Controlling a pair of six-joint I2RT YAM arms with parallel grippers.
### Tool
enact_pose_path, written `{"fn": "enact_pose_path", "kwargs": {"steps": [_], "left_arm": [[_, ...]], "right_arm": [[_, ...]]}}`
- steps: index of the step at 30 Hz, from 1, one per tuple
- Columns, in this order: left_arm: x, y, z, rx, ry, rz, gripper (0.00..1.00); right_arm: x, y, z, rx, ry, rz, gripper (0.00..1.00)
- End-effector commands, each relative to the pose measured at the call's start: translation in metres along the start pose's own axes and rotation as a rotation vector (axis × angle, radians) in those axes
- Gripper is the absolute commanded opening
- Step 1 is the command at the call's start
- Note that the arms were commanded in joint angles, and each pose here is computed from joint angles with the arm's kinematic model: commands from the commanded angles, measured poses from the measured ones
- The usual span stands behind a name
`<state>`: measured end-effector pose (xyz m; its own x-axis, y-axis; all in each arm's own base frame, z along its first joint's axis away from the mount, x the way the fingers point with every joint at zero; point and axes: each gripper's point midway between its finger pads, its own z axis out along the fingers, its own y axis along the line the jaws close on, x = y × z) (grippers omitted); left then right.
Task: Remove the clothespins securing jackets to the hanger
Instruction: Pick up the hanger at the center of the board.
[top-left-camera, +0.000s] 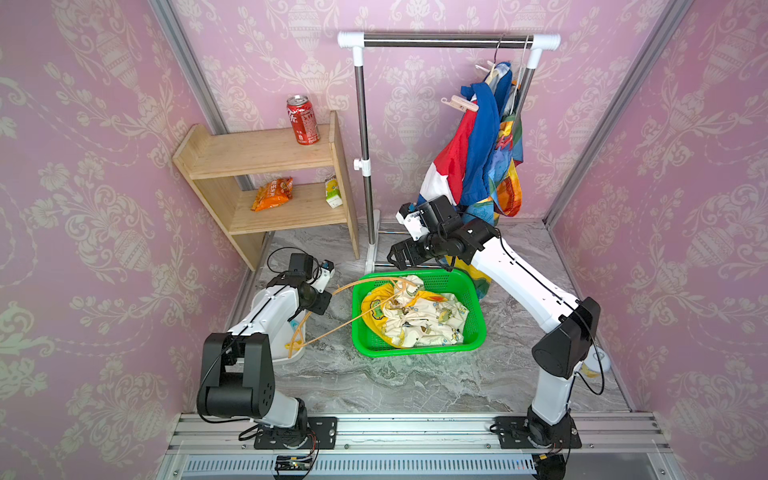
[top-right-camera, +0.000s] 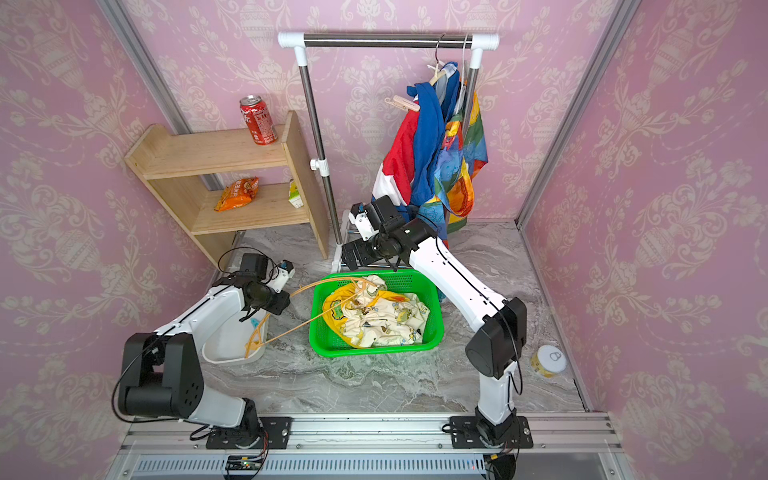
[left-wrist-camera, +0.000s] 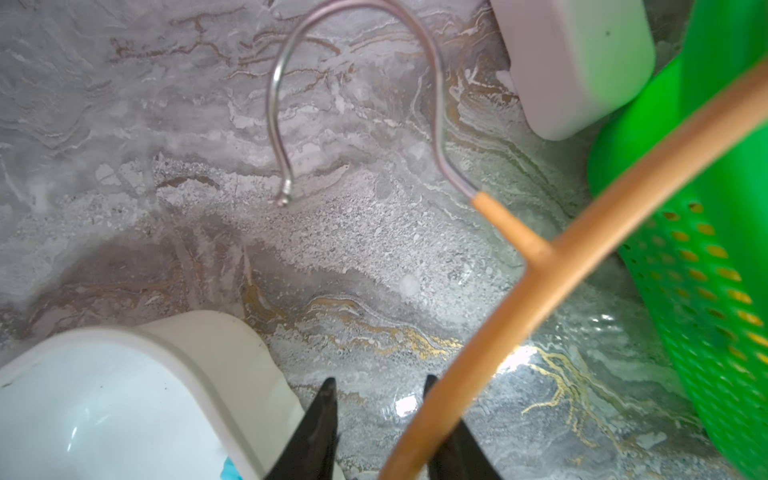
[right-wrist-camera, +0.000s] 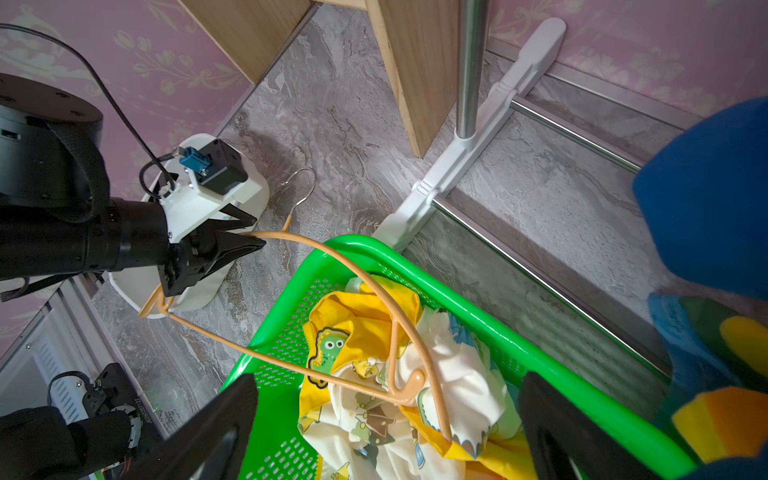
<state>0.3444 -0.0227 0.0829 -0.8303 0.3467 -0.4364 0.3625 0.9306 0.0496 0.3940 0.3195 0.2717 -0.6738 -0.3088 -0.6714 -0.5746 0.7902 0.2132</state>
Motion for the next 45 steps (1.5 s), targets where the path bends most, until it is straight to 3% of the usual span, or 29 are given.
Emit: {"fn": "enact_pose_path", "kwargs": {"steps": [1,4,9,13,18,23,28,35,45], "left_arm": [[-0.011,-0.002,-0.005,0.027,-0.027,-0.001,0.22],[-0.013,-0.003,-0.009,0.030,-0.032,0.000,0.00],[-0.022,-0.008,-0.036,0.034,-0.085,0.014,0.00],[-0.033,-0.015,-0.075,0.005,-0.164,0.065,0.00],[-0.037,-0.050,-0.133,-0.007,-0.256,0.247,0.00],[-0.023,-0.072,-0.162,-0.058,-0.269,0.399,0.00],[-0.011,-0.071,-0.173,-0.126,-0.261,0.494,0.00],[-0.017,-0.077,-0.200,-0.179,-0.340,0.667,0.00],[-0.023,-0.082,-0.202,-0.205,-0.326,0.787,0.00]], "right_arm": [[-0.007,-0.003,-0.011,0.040,-0.053,0.016,1.00],[-0.008,-0.003,-0.010,0.033,-0.058,0.023,1.00],[-0.012,-0.001,-0.011,0.028,-0.058,0.009,1.00],[-0.026,-0.002,-0.026,0.049,-0.080,-0.039,1.00],[-0.050,0.002,-0.046,0.029,-0.128,-0.114,1.00],[-0.060,0.004,-0.064,0.045,-0.081,-0.244,1.00],[-0.033,0.022,-0.078,-0.060,0.008,-0.311,1.00],[0.040,0.040,-0.080,-0.177,0.237,-0.303,1.00],[0.060,0.076,-0.081,-0.379,0.255,-0.260,1.00]]}}
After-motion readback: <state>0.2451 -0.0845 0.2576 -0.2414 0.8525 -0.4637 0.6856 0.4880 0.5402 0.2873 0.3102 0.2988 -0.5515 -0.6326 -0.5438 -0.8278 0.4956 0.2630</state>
